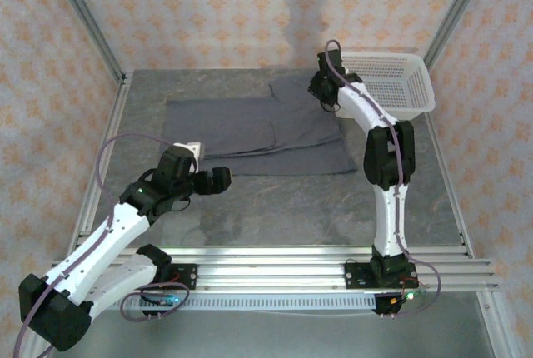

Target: Fold the inside-out t-shirt

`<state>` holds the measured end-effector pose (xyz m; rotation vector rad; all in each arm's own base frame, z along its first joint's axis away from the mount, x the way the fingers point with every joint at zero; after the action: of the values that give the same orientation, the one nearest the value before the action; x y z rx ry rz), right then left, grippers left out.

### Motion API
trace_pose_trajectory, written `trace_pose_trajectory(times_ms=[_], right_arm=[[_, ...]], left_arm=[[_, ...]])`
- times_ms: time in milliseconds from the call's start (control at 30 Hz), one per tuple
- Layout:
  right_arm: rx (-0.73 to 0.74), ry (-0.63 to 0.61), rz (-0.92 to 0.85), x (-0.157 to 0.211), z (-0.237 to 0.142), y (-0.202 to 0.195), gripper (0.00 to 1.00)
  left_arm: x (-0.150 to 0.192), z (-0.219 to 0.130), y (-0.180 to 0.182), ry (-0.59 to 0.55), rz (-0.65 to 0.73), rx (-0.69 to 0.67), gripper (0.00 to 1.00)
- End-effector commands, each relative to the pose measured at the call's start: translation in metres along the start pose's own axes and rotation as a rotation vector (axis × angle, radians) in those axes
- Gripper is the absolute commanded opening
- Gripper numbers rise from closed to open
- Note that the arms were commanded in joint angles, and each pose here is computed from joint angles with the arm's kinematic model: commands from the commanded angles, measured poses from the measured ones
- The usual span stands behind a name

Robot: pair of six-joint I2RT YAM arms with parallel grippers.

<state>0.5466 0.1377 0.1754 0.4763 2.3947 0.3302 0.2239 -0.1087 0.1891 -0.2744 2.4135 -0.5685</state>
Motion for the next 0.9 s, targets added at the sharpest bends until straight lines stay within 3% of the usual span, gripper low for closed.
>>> trace_pose_trajectory(times_ms=[0,167,200,333,400,667,867], right_arm=[[0.053,-0.008,-0.052,-0.016,-0.042,-0.003,0.30],[-0.042,0.019,-0.052,0.016,-0.091,-0.014,0.31],[-0.045,0.021,-0.029,0.032,-0.096,-0.026,0.29],[0.000,0.017,0.070,0.096,-0.099,-0.082,0.00],[0.050,0.039,0.107,0.116,-0.094,-0.110,0.00],[0.130,0.180,0.091,0.152,-0.058,-0.144,0.00],[0.253,0.257,0.111,0.180,-0.045,-0.173,0.00]], left_arm=[[-0.003,-0.001,0.008,-0.040,-0.016,-0.051,1.00],[-0.014,0.005,0.024,-0.093,-0.134,-0.201,1.00],[-0.020,0.007,0.029,-0.109,-0.162,-0.260,0.93],[-0.048,0.021,0.047,-0.189,-0.256,-0.400,0.23],[-0.061,0.032,0.066,-0.215,-0.327,-0.463,0.00],[-0.076,0.086,0.134,-0.162,-0.517,-0.561,0.00],[-0.049,0.095,0.193,-0.103,-0.656,-0.731,0.00]])
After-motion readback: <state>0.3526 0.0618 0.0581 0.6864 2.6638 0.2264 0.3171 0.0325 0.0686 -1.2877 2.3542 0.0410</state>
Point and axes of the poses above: each hand's point on the last joint's axis, 136 mm out from that joint toward the fingers, its own z axis out along the fingers, its own y axis along the line the jaws close on, x = y × z, the point moved 4 cm from there along -z, back along the fingers, and after that the axes turned 9 degrees about -z, right-handed, at the moved point
